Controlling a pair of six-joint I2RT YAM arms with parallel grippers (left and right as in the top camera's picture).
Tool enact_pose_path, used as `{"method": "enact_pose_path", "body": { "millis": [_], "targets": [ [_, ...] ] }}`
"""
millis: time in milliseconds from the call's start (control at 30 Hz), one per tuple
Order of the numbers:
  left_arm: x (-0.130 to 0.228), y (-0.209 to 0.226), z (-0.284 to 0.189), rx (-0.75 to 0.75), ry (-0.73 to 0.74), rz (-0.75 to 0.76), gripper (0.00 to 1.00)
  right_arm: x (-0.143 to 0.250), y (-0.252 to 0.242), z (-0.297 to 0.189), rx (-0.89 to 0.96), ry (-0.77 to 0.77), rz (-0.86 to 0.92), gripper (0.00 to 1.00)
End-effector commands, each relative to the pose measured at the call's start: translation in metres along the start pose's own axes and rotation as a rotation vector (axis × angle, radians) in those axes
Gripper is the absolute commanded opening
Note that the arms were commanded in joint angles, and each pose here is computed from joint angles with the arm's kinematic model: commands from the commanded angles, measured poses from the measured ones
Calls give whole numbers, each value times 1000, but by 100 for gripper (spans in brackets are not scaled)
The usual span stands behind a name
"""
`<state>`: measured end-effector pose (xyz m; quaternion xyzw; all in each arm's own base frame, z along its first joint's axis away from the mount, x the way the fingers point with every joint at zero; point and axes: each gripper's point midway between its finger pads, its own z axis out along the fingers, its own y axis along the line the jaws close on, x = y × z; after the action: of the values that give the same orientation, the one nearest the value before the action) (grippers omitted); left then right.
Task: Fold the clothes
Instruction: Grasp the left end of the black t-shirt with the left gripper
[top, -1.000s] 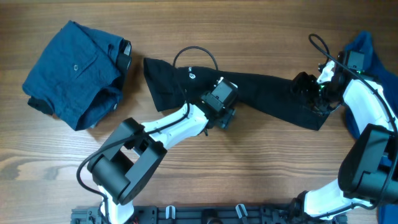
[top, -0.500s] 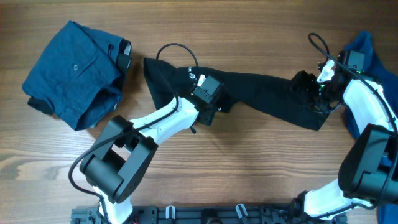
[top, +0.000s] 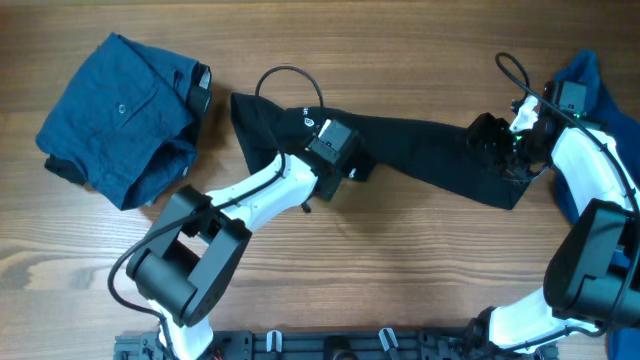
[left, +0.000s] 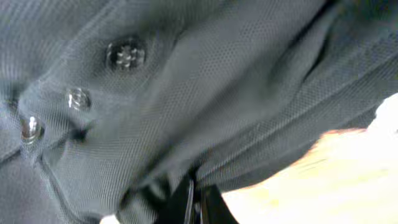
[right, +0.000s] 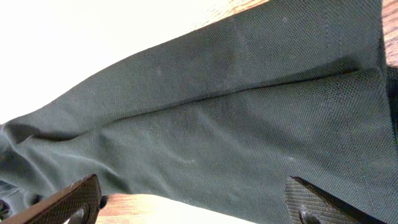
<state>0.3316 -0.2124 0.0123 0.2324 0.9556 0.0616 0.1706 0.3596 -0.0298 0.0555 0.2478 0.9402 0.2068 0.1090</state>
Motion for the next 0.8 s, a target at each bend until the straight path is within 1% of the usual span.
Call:
{"method": "enact_pose_path", "body": {
  "millis": [0, 67, 133, 267, 367, 433, 500, 533, 567, 600, 667, 767],
  "targets": [
    [-25, 22, -66, -28, -61, -50, 4, 0, -1, 3, 4, 5, -23, 96],
    [-26, 31, -104, -23, -75, -68, 4, 2, -1, 2, 6, 11, -21, 96],
    [-26, 43, -140, -15, -136, -90, 4, 4, -2, 2, 8, 18, -18, 96],
    [-34, 62, -175, -8, -250, -147, 4, 6, -11, 2, 59, 24, -10, 97],
    [-31, 68, -174, -29, -239, -143, 4, 8, -14, 2, 72, 32, -6, 97],
    [-28, 85, -175, -127, -235, -162, 4, 15, -21, 1, 111, 53, 8, 98],
    [-29, 92, -175, -154, -242, -195, 4, 18, -25, 2, 131, 66, 15, 98],
    [-28, 96, -174, -157, -239, -213, 4, 21, -27, 3, 133, 74, 24, 97],
    [-28, 100, -174, -160, -238, -237, 4, 25, -29, 5, 136, 84, 29, 90],
    [-28, 102, -173, -155, -235, -243, 4, 31, -32, 8, 140, 97, 34, 88],
    [-27, 107, -171, -147, -227, -261, 4, 45, -40, 17, 148, 124, 54, 85],
    [-26, 113, -170, -155, -223, -278, 4, 67, -52, 28, 161, 164, 84, 85]
  ]
}}
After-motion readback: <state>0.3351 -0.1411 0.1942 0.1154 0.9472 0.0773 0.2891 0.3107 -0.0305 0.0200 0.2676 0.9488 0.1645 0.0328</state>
